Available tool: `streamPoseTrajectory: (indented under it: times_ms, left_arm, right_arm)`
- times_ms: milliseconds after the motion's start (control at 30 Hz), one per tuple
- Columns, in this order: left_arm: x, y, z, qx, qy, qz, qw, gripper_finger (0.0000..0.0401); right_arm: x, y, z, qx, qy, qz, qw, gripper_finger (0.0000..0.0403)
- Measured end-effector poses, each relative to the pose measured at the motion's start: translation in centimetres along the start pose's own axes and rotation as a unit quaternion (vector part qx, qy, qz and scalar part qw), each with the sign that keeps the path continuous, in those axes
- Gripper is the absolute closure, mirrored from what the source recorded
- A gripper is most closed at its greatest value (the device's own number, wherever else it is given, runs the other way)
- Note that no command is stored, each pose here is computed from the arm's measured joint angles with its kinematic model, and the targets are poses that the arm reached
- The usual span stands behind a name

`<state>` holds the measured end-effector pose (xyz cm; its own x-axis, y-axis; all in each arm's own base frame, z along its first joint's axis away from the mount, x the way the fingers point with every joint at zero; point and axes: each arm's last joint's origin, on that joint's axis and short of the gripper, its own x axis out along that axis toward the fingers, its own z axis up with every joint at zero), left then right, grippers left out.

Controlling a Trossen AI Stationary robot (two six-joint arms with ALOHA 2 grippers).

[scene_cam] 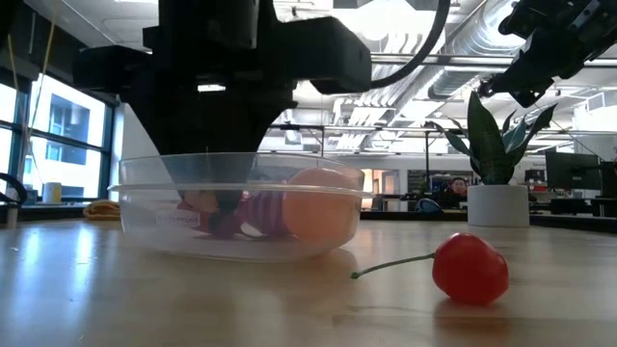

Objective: Pick and placing Produce into tupperware
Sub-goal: Put the left peach into the bin, then put the strawberry into the bin

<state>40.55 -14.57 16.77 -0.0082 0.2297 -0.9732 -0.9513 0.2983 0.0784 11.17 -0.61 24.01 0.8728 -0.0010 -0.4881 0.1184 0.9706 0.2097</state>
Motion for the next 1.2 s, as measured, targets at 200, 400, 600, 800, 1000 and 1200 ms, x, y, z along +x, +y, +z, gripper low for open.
streamPoseTrajectory:
  times_ms: [200, 400, 600, 800, 1000, 1200]
  left_arm:
    - [0.0, 0.0, 0.0, 0.0, 0.0, 0.001, 1.0, 0.0283]
    - [0.0, 0.0, 0.0, 0.0, 0.001, 0.0, 1.0, 0.0268]
    - [0.0, 0.0, 0.0, 0.0, 0.002, 0.0, 1.0, 0.0263]
    - [0.0, 0.1, 0.0, 0.004, 0.0, 0.003, 1.0, 0.0263]
    - [-0.6, 0.3, 0.2, 0.005, -0.011, 0.002, 1.0, 0.0263]
    - [-2.7, 0.6, 0.7, 0.006, -0.023, -0.005, 1.0, 0.0263]
  right_arm:
    - [0.0, 0.0, 0.0, 0.0, 0.001, 0.0, 1.0, 0.0402]
    - [0.0, 0.0, 0.0, 0.0, 0.0, 0.0, 1.0, 0.0402]
    - [0.0, 0.0, 0.0, 0.0, 0.0, 0.0, 1.0, 0.0402]
    - [0.0, 0.0, 0.0, 0.0, 0.0, 0.0, 1.0, 0.0402]
    - [0.0, 0.0, 0.0, 0.0, 0.0, 0.0, 1.0, 0.0402]
    - [0.0, 0.0, 0.0, 0.0, 0.001, 0.0, 1.0, 0.0402]
